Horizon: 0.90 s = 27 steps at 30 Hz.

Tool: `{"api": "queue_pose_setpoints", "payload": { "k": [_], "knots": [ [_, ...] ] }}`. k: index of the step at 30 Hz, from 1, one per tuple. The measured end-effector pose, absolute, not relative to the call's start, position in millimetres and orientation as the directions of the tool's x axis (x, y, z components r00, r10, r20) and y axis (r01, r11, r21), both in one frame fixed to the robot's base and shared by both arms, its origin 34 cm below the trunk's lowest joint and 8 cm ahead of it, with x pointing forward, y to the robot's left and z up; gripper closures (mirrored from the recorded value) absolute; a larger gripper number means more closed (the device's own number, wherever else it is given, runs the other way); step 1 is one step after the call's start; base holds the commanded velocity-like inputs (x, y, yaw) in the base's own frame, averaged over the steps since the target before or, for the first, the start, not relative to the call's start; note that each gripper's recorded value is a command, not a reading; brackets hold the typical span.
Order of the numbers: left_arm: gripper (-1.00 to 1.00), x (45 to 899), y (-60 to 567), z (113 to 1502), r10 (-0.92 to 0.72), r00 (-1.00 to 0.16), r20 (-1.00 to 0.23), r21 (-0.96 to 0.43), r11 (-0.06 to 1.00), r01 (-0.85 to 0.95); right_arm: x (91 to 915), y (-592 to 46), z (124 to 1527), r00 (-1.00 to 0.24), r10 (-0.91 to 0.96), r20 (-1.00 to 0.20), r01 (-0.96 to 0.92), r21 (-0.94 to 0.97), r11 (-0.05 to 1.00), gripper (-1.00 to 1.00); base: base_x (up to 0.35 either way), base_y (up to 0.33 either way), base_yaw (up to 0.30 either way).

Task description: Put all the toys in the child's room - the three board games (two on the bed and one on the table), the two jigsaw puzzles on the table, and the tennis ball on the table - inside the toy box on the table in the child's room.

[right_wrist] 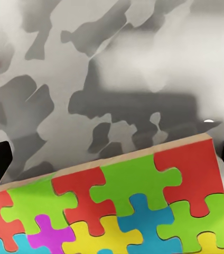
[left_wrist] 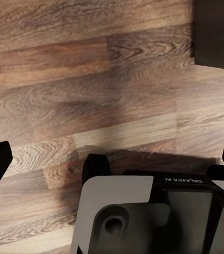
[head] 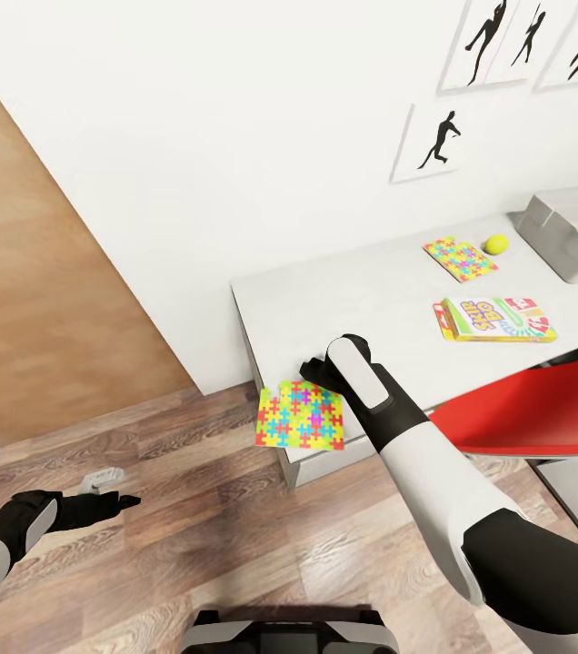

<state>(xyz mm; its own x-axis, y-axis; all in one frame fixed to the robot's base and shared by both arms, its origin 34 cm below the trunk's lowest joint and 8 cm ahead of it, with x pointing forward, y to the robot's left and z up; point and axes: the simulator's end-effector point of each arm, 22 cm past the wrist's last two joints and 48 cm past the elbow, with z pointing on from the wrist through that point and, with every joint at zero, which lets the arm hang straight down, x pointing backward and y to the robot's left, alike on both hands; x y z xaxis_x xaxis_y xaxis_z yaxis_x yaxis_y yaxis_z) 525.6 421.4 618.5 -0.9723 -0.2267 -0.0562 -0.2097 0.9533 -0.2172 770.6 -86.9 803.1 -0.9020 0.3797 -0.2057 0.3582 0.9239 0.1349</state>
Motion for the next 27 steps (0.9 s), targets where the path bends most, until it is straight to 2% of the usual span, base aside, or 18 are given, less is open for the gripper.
{"api": "queue_pose_setpoints", "payload": {
  "k": [27],
  "knots": [
    [-1.00,525.9,421.8,618.1,-0.226,-0.973,-0.057,-0.216,0.954,-0.209,773.6,-88.4,805.2,-0.899,0.385,-0.209,0.365,0.129,0.922,-1.00,0.000,0.000,0.000]
  ]
}}
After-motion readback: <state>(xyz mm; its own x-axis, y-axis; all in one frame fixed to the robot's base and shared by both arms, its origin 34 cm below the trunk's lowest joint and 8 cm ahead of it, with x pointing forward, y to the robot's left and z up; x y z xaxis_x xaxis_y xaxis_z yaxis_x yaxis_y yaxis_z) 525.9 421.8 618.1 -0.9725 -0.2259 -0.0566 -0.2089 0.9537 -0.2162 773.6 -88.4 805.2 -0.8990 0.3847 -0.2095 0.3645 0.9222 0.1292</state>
